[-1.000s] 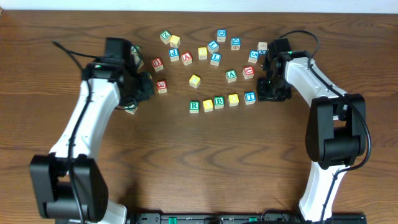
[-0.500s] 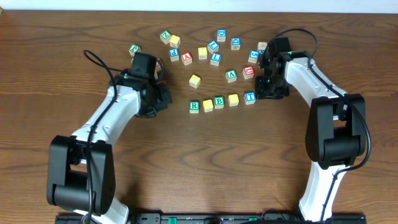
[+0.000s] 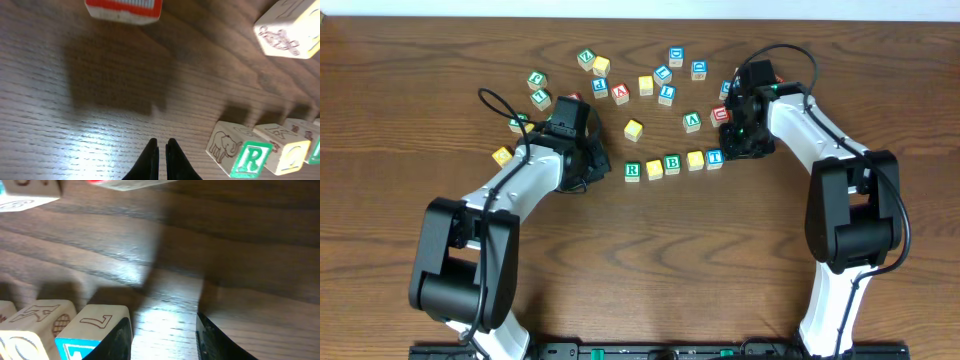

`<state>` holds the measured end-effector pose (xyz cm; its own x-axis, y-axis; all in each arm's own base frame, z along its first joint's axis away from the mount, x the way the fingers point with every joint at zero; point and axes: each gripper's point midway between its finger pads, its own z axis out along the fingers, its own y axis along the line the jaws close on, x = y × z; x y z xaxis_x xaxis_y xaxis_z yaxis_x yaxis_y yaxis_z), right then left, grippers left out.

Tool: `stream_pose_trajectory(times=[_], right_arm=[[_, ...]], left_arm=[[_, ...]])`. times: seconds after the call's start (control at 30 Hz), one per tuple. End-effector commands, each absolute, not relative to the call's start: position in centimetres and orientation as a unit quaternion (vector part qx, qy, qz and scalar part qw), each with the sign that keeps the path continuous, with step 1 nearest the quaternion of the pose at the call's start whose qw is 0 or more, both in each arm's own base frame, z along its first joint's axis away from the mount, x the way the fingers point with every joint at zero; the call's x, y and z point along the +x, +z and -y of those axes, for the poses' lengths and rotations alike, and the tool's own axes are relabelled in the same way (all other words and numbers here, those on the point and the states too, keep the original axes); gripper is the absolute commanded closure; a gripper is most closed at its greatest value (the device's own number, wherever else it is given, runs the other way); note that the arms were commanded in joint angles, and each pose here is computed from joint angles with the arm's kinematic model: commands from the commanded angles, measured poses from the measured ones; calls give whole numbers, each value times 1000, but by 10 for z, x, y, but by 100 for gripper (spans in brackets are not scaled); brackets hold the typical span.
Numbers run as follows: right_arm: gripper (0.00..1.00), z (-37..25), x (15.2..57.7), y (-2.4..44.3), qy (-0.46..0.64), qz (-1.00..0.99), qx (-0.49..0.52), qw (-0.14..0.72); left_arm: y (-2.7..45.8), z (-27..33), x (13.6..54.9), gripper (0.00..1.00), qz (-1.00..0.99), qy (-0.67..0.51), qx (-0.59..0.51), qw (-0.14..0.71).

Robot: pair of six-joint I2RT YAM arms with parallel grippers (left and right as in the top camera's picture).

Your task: Spell out ROBOT

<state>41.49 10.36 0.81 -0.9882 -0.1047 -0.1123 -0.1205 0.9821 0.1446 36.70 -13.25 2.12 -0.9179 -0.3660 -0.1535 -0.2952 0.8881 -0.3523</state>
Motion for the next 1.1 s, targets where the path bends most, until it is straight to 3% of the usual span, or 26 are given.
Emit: stream_pose_trajectory(times=[0.0,0.8,1.07], right_arm=[[64,-115,412,6,78,-992,-79,52],[63,-163,398,6,83,-986,-136,51],[63,-167,390,5,82,-991,-99,36]], left_arm=[[12,132,363,93,-965,-160,-183,96],[8,143,371,93,-964,-169,-173,110],[8,144,371,93,-965,-169,-171,109]])
